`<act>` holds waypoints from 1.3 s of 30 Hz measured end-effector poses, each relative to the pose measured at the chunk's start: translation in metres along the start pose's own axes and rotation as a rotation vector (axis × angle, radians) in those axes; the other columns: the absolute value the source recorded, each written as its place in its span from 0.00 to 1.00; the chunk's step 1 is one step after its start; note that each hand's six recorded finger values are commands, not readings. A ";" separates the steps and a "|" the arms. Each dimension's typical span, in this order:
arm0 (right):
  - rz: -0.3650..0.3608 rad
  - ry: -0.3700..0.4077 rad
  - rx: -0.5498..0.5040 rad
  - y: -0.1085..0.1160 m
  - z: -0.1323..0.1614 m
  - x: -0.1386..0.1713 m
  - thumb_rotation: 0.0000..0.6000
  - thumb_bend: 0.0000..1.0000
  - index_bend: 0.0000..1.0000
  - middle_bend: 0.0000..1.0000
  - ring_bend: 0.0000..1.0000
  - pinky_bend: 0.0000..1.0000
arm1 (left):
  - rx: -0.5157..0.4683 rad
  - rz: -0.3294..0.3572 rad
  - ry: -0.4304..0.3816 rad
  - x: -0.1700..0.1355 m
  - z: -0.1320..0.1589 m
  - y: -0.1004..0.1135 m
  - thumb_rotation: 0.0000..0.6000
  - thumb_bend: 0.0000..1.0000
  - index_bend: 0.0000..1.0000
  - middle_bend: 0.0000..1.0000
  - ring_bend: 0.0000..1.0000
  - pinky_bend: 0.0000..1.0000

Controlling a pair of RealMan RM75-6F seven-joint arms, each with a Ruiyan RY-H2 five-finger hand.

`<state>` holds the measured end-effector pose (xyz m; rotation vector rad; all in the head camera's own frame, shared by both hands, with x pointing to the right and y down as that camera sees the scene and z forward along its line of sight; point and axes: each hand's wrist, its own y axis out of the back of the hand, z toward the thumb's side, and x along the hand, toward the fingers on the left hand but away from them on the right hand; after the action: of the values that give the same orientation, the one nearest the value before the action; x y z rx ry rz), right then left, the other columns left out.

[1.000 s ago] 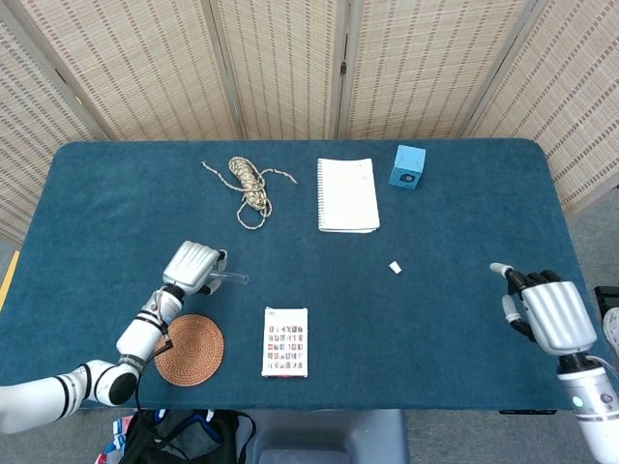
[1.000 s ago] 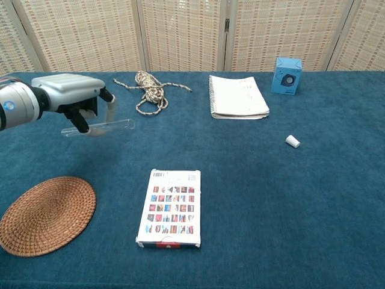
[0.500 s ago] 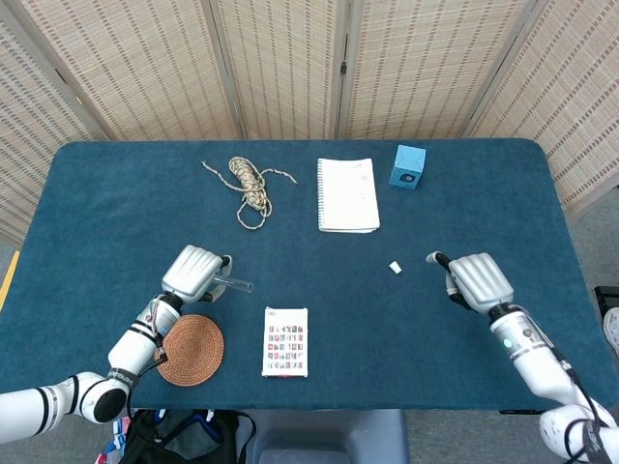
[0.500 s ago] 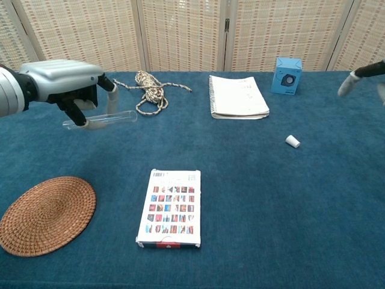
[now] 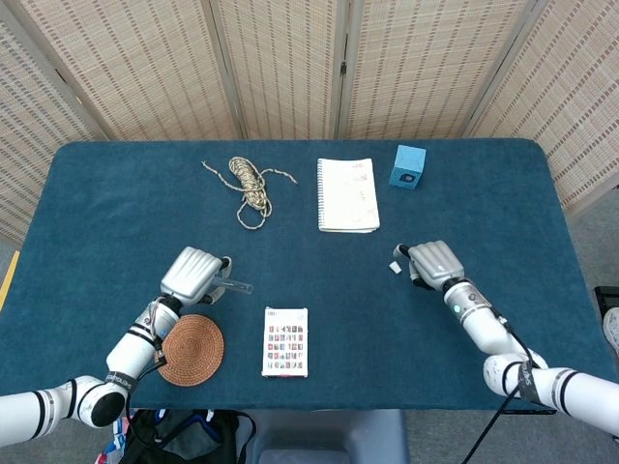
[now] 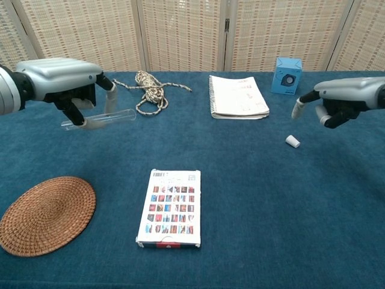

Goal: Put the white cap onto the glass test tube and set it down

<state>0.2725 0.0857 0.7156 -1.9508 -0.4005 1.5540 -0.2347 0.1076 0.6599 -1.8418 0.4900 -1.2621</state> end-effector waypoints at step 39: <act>0.060 -0.030 0.050 -0.026 -0.002 -0.008 1.00 0.91 0.33 1.00 1.00 1.00 | -0.009 -0.021 -0.024 -0.004 0.005 -0.013 1.00 0.40 0.60 0.99 0.94 1.00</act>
<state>0.2758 0.1011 0.7383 -1.9197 -0.3154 1.6169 -0.2333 0.1200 0.6668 -1.8718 0.4649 -1.2527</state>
